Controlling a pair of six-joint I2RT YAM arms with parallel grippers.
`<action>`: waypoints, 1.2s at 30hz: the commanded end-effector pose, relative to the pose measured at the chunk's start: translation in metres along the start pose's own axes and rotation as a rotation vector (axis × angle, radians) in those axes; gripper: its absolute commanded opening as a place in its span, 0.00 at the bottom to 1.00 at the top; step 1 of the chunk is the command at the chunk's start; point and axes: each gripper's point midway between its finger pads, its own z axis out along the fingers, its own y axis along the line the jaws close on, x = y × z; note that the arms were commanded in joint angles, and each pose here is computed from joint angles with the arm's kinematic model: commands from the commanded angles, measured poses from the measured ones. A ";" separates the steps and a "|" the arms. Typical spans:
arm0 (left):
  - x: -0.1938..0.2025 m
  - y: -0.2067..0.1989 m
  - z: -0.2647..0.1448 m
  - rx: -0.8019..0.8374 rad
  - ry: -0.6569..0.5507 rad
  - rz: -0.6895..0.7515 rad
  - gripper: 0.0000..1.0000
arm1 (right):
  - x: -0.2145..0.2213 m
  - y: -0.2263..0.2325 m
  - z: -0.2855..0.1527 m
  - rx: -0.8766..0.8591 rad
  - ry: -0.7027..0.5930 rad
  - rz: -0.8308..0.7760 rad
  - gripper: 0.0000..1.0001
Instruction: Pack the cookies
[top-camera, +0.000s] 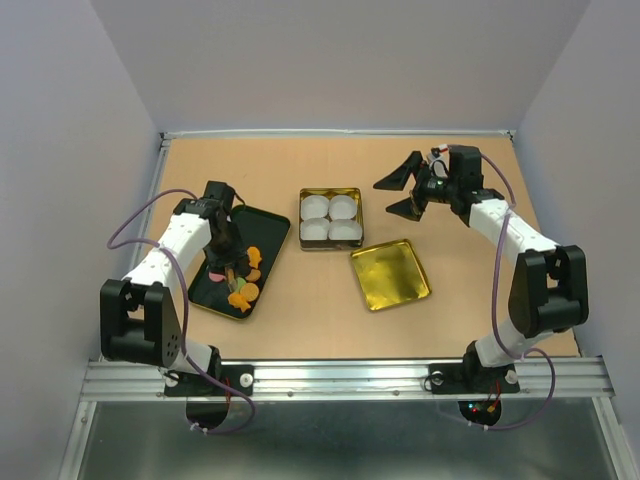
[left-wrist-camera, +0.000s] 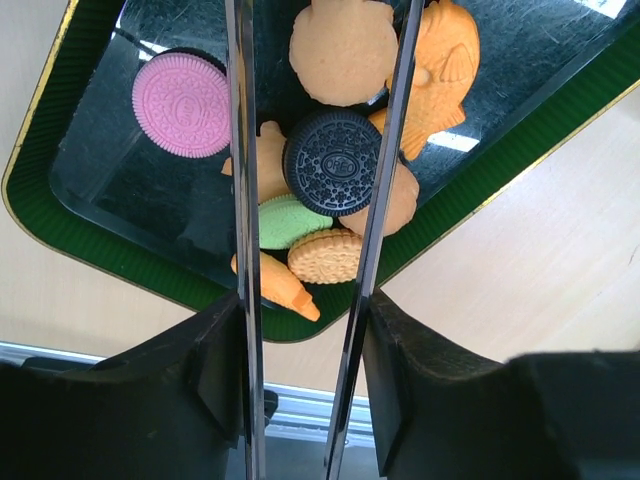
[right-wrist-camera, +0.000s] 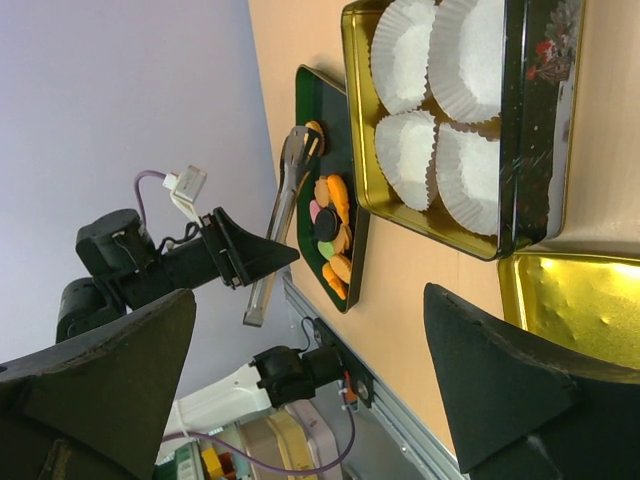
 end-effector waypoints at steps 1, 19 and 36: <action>-0.003 0.000 -0.001 0.006 -0.009 0.012 0.52 | -0.010 0.020 0.000 -0.031 -0.019 -0.062 1.00; -0.012 -0.008 -0.026 0.039 -0.019 0.029 0.41 | -0.008 0.014 0.000 -0.022 -0.016 -0.041 1.00; -0.061 -0.032 -0.049 0.068 -0.095 0.104 0.38 | -0.009 0.022 -0.005 -0.030 -0.031 -0.059 1.00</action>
